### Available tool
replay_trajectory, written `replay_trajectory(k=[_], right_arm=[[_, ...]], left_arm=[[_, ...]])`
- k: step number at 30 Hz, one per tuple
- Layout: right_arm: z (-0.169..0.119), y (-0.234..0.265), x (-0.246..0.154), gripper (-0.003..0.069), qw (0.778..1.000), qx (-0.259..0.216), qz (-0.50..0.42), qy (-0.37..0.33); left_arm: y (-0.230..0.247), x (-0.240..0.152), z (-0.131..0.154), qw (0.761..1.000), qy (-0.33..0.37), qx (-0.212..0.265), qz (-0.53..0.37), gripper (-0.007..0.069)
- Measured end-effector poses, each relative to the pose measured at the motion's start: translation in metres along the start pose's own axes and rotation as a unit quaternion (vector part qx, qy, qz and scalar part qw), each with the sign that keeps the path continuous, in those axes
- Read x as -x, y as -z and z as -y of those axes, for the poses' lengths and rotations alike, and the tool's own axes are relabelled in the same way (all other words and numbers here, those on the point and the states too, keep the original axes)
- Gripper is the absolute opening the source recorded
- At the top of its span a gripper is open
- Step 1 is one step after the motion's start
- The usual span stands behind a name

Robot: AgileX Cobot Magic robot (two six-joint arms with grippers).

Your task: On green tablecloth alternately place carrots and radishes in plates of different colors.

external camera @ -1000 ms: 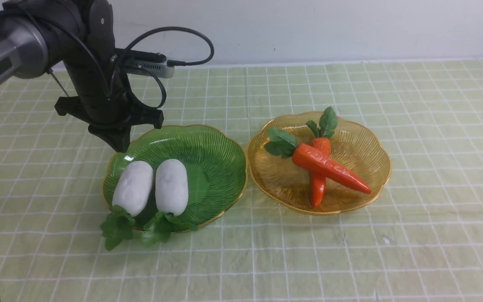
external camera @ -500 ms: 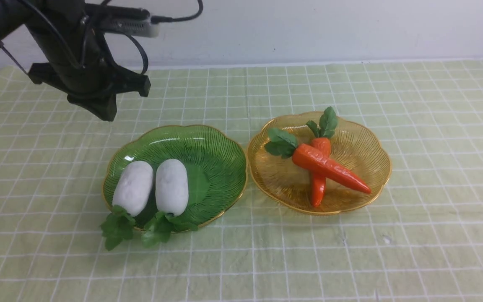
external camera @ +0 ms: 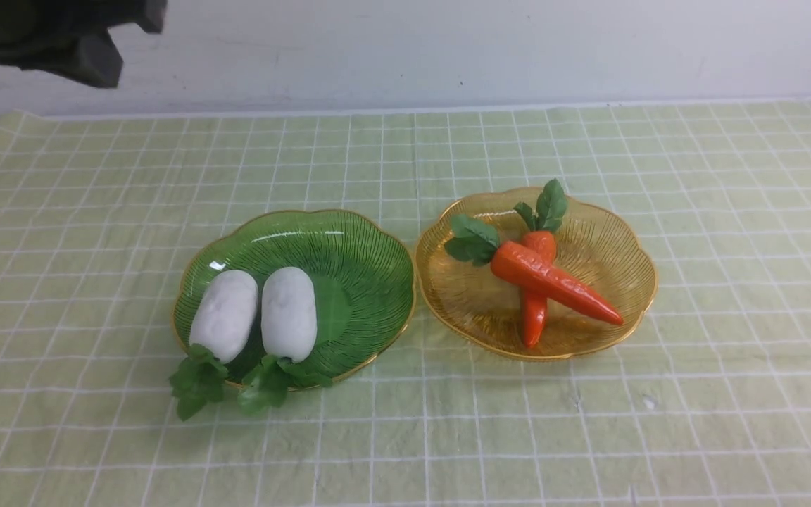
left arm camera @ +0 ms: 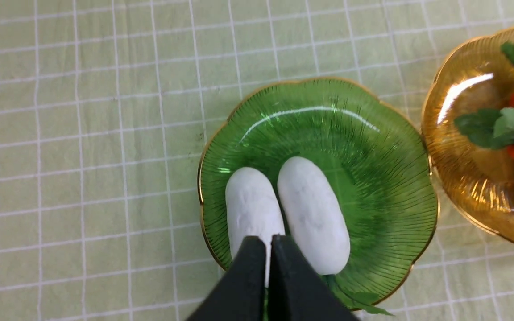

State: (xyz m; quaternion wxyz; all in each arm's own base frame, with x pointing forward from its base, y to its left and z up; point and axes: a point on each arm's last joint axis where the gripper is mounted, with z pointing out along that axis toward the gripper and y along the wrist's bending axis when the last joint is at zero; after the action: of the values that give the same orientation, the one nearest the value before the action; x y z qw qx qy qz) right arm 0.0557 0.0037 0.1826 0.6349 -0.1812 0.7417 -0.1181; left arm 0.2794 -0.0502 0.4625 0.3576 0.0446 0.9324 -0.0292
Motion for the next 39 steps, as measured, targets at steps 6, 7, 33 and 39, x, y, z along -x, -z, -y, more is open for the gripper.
replay_trajectory(k=[6, 7, 33, 39], right_arm=[[0.0, 0.0, 0.0, -0.0013, 1.0, 0.0, 0.0, 0.0], [0.0, 0.0, 0.0, -0.0013, 1.0, 0.0, 0.0, 0.0], [-0.002, 0.001, -0.002, -0.0013, 0.985, 0.008, -0.02, -0.168], [-0.002, 0.001, -0.002, -0.0013, 0.985, 0.009, -0.021, -0.17]], left_arm=[[0.06, -0.013, -0.002, 0.998, 0.003, -0.016, 0.064, -0.0008], [0.062, -0.014, -0.002, 0.998, 0.004, -0.017, 0.068, -0.0008], [0.111, -0.138, -0.015, 0.998, -0.016, -0.011, 0.062, -0.0008], [0.1, -0.149, -0.015, 0.999, -0.018, -0.008, 0.042, -0.0008]])
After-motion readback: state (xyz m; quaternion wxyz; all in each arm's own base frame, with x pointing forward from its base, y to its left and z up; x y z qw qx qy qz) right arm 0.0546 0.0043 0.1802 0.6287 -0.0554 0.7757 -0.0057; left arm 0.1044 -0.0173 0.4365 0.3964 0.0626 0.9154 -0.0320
